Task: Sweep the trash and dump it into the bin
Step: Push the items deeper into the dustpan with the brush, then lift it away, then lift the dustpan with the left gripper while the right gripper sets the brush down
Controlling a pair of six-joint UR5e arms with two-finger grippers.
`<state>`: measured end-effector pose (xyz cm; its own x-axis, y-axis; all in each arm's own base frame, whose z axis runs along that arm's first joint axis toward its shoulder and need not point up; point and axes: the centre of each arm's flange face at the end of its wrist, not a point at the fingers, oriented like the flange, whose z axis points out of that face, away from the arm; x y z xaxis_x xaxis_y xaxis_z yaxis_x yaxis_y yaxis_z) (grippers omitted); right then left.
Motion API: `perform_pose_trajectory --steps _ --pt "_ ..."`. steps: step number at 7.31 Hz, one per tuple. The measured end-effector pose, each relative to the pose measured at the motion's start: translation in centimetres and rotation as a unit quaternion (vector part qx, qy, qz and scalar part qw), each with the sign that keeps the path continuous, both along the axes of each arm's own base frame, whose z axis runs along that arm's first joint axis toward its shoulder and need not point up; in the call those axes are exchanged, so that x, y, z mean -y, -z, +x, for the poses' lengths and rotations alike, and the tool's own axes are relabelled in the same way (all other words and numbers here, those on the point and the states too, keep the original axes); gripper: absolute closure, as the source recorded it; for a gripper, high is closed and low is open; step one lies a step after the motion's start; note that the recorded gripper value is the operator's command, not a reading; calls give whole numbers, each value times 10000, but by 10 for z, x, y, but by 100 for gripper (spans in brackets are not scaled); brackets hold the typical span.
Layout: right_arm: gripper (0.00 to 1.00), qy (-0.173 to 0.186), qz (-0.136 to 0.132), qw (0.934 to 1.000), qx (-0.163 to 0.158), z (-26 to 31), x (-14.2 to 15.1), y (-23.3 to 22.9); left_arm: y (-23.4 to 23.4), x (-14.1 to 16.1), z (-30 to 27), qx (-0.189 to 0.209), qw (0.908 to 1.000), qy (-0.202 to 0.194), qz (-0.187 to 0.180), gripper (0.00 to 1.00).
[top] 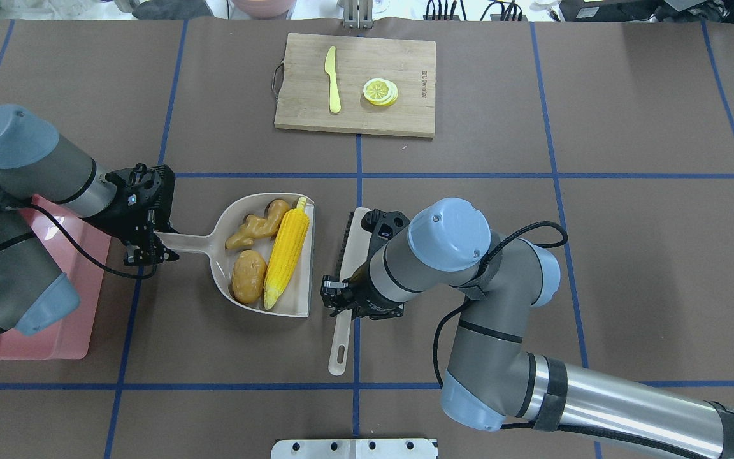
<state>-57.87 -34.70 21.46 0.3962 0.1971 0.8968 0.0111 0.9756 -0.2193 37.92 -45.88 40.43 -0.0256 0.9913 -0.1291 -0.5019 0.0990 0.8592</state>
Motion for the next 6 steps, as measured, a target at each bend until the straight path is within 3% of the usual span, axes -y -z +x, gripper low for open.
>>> perform_pose_trajectory --steps 3,5,6 --pt "100 128 -50 9980 -620 36 27 -16 0 0 -1 -15 10000 -4 27 81" --pt "100 164 -97 9944 -1039 57 45 -30 3 -1 -1 -44 10000 -8 60 100" --pt "100 186 -109 9916 -1275 75 49 -41 4 -1 -2 -60 10000 -12 79 100"
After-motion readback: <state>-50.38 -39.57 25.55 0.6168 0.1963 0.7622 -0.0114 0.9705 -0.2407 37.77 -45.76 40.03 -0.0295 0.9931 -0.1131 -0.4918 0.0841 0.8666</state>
